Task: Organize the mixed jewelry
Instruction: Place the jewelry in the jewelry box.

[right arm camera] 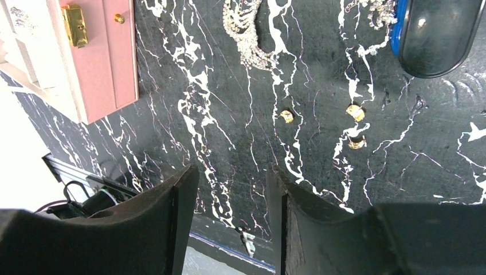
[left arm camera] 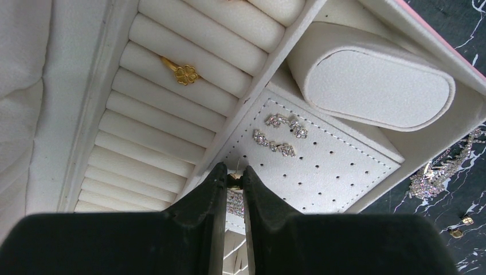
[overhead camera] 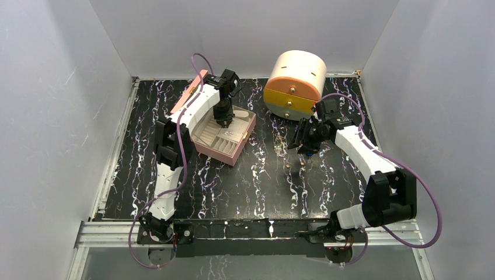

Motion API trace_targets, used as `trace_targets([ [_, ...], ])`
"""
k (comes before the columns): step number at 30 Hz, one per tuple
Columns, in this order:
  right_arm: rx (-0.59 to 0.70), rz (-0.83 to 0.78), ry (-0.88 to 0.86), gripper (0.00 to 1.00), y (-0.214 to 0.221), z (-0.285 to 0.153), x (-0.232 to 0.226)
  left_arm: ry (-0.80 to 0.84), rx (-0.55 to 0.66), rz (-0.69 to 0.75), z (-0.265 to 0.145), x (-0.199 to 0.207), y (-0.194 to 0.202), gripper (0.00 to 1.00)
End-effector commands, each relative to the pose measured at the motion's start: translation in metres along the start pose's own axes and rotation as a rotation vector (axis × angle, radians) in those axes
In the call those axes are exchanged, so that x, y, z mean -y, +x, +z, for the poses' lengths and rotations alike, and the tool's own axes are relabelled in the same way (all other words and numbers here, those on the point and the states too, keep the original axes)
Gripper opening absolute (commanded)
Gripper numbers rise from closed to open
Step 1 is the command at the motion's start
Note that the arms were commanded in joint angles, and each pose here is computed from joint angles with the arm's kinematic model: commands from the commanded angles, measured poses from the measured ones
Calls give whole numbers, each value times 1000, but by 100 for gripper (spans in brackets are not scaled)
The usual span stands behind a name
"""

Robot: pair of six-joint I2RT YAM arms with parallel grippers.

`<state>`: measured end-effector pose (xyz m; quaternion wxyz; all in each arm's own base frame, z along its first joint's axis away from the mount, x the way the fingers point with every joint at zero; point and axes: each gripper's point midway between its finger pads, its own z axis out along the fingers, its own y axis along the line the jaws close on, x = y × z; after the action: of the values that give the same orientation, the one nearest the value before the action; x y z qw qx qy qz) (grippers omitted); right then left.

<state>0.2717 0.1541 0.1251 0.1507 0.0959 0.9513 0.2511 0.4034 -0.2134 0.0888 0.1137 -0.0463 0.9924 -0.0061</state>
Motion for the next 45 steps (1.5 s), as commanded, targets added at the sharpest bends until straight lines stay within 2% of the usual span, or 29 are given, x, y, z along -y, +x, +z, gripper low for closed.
trace_targets([
  [1,46,-43,-29,56,-6,-8,-8,55,18,-4,-4,12,-1,4],
  [6,47,-44,-30,56,-7,-7,-8,37,10,-6,-2,9,1,7],
  [10,52,-45,-32,57,-8,-8,-9,37,12,-9,-5,8,1,14],
  [18,68,-54,-38,60,-12,-10,-13,88,60,-19,-27,12,-4,32],
  [28,110,-75,-52,61,-19,-18,-23,101,113,-25,-47,10,-11,37],
  [32,143,-112,-68,61,-25,-23,-36,146,173,-31,-67,15,-20,38],
  [36,191,-231,-64,61,-26,-23,-70,161,268,-56,-94,9,-29,38],
  [40,209,-335,-81,60,-24,-9,-114,138,416,-109,-134,-15,-34,38],
  [45,248,-426,-115,58,-36,20,-167,112,550,-193,-161,-51,-21,37],
])
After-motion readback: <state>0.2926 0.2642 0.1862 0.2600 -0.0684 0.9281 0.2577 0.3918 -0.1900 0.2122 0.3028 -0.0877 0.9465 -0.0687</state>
